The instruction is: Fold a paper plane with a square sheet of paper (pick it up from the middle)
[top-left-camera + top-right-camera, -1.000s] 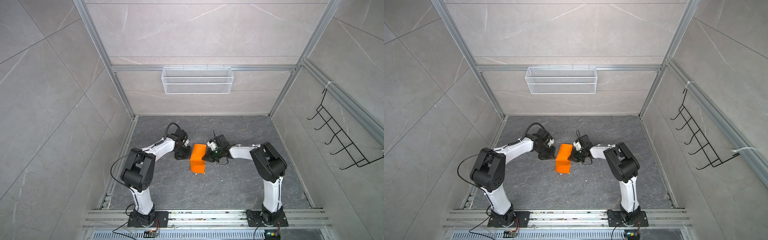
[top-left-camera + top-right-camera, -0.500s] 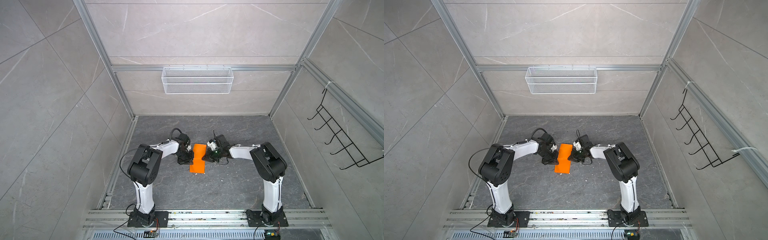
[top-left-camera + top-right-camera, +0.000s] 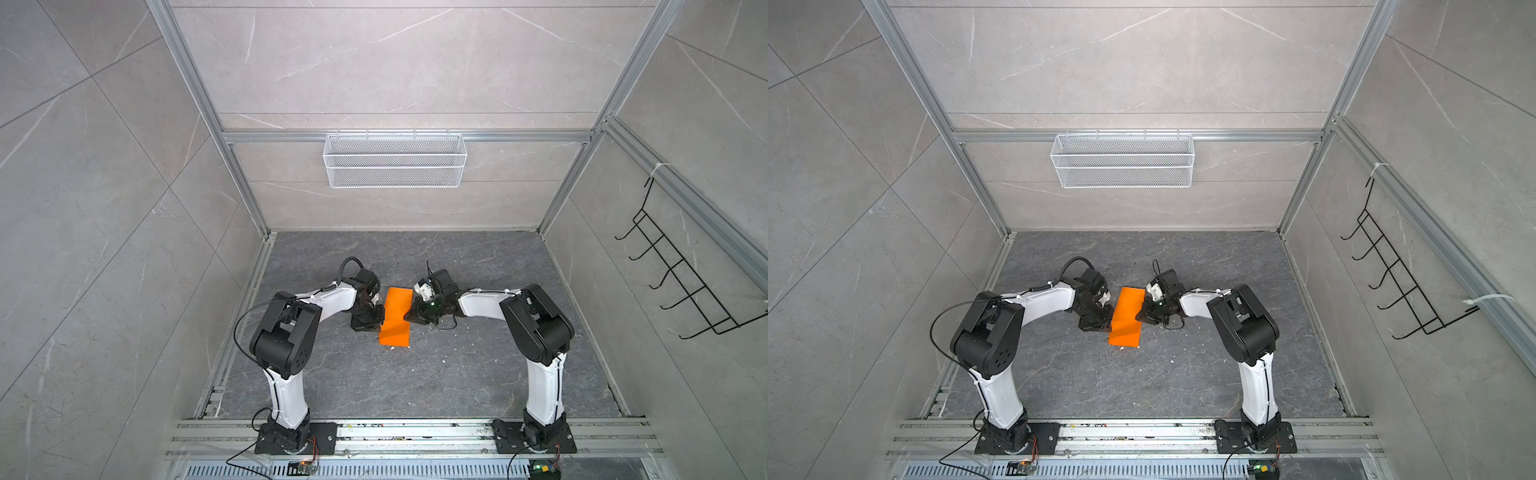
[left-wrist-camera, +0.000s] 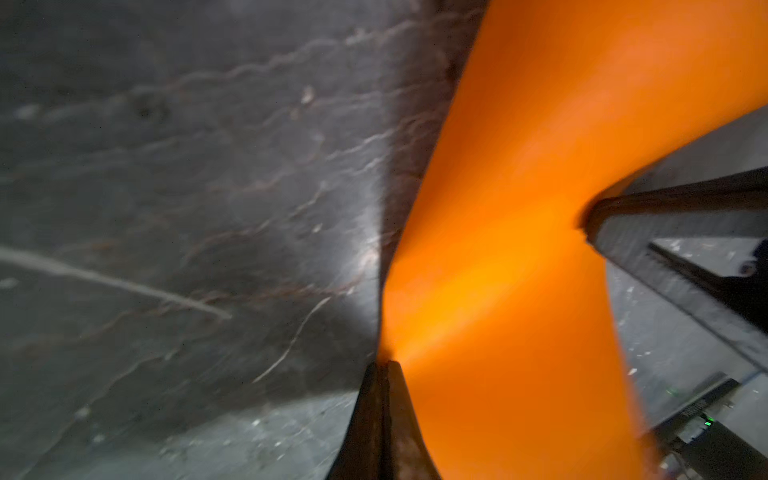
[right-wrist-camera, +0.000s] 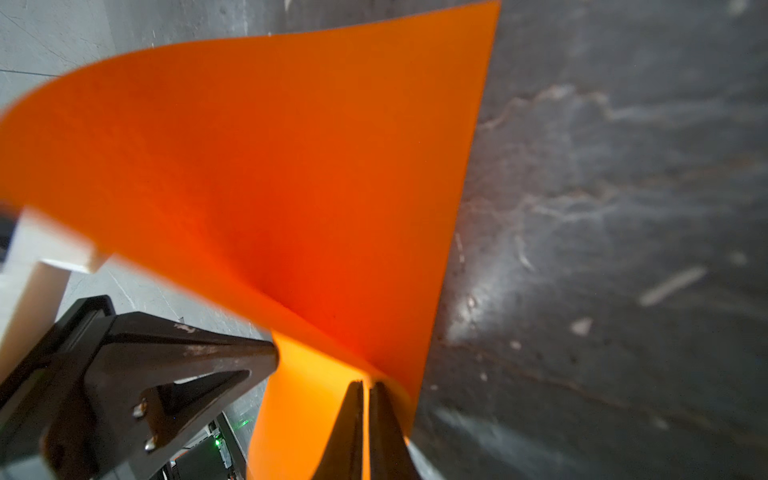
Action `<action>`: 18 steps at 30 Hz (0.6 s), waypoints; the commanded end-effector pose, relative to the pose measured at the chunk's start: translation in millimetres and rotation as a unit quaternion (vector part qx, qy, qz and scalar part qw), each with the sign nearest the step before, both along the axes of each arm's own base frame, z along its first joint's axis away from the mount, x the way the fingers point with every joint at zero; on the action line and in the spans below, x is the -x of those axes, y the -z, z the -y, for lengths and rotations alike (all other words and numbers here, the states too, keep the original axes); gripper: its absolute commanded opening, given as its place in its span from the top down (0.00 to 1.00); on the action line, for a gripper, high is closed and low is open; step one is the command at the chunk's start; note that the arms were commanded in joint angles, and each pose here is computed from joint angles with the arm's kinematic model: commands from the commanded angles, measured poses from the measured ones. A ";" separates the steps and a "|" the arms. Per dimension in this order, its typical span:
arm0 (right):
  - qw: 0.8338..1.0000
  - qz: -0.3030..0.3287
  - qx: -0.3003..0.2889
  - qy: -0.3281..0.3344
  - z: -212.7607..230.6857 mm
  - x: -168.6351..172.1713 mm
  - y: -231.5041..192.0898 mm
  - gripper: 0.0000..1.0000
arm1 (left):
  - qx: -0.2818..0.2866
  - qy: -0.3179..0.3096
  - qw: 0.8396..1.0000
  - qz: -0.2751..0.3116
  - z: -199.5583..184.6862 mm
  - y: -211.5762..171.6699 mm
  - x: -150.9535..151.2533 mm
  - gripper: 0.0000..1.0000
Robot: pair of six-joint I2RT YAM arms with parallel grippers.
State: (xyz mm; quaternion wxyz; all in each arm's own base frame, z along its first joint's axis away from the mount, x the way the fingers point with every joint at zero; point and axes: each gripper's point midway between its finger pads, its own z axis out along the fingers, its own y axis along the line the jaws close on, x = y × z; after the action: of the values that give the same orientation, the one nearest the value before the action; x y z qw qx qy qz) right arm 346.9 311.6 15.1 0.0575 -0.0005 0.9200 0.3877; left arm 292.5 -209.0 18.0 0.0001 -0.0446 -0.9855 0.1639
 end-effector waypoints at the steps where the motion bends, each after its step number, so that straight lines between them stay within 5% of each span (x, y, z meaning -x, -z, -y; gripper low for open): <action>1: 0.988 -0.075 0.131 0.034 46.0 28.9 70.7 0.89 | -0.052 0.005 0.999 -0.011 -23.9 -8.2 11.6 1.00; 11: 0.988 -0.075 0.131 0.038 45.8 28.4 69.8 0.89 | 0.062 -0.004 0.998 0.029 27.9 -46.0 -5.3 1.00; 18: 0.988 -0.074 0.129 0.036 44.6 28.5 68.8 0.89 | 0.053 0.001 0.999 -0.010 28.1 -24.1 7.5 1.00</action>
State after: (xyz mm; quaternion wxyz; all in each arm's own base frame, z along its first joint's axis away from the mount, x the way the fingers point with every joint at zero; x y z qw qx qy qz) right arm 346.9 311.6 15.1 0.0572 0.0004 0.9200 0.3877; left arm 289.2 -231.6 45.8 -0.0102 -0.0494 -0.9777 0.2039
